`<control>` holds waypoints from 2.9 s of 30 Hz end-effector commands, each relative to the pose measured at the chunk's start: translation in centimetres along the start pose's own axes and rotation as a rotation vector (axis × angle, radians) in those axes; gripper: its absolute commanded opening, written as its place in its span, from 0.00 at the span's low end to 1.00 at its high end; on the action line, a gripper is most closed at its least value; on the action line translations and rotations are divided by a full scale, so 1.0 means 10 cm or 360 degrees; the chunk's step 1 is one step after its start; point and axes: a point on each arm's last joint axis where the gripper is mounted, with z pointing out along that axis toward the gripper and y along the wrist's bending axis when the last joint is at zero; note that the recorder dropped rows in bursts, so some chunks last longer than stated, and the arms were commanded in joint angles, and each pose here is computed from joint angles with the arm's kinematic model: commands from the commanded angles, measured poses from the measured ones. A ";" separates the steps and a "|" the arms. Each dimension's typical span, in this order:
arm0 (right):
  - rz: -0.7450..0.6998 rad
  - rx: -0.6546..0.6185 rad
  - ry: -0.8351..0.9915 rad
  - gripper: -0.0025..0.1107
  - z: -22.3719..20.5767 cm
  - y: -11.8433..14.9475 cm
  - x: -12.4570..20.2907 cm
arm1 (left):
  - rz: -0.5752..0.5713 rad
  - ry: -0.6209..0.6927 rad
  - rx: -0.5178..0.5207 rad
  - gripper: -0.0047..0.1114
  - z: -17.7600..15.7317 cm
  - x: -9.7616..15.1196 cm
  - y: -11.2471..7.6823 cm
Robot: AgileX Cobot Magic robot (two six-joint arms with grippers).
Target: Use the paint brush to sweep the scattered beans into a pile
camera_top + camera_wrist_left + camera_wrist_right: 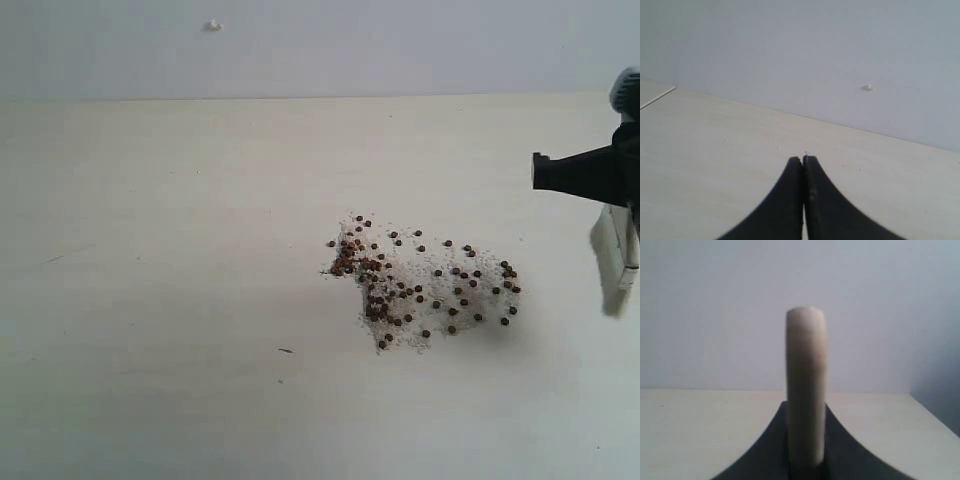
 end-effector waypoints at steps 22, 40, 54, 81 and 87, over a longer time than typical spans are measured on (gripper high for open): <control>0.0095 -0.0302 0.0123 0.02 0.41 -0.10 -0.04 | -0.0008 -0.0010 -0.0003 0.04 0.00 0.00 0.00; 0.0234 -0.0281 0.0231 0.02 0.54 -0.05 0.47 | -0.0008 -0.0010 -0.0003 0.04 0.00 0.00 0.00; 0.0565 -0.0592 0.0338 0.02 0.57 0.23 0.72 | 0.0007 -0.0010 -0.0003 0.04 0.00 0.00 0.00; 0.0891 -0.0762 0.0217 0.02 0.61 0.31 0.37 | 0.0010 -0.0010 -0.0003 0.04 0.00 0.00 0.00; 0.0738 -0.0753 0.0132 0.02 0.56 0.23 0.17 | 0.0010 -0.0010 -0.0003 0.04 0.00 0.00 0.00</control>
